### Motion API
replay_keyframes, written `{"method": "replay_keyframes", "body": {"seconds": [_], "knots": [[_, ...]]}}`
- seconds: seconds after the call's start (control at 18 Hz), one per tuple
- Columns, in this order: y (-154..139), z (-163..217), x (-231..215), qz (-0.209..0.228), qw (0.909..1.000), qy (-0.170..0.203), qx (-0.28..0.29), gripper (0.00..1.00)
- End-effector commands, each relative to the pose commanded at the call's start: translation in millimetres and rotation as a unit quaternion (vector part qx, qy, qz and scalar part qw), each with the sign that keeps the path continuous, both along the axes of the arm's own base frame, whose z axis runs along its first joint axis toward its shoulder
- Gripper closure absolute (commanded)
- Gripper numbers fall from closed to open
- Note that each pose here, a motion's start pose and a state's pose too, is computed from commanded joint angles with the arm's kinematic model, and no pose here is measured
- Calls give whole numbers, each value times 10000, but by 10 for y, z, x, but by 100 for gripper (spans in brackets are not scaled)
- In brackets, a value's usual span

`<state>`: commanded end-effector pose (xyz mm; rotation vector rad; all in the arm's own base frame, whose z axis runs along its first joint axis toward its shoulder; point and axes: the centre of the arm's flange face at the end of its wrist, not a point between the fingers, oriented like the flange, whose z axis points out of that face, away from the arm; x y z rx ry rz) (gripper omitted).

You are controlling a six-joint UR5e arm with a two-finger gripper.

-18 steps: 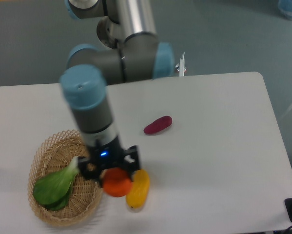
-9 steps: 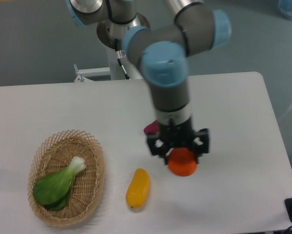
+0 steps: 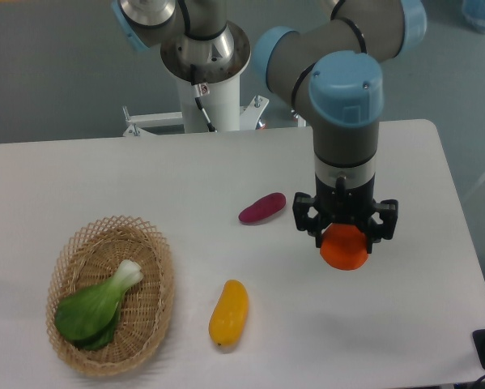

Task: Pick up the orange from the basket
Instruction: 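Lift the orange out of the basket and carry it above the table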

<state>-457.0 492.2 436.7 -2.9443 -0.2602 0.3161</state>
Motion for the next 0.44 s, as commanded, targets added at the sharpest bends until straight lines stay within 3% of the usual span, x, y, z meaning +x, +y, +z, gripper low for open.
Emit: {"method": "replay_keyframes", "body": {"seconds": [0.44], "knots": [[-15,94,48,-21,9999,-19,143,22]]}}
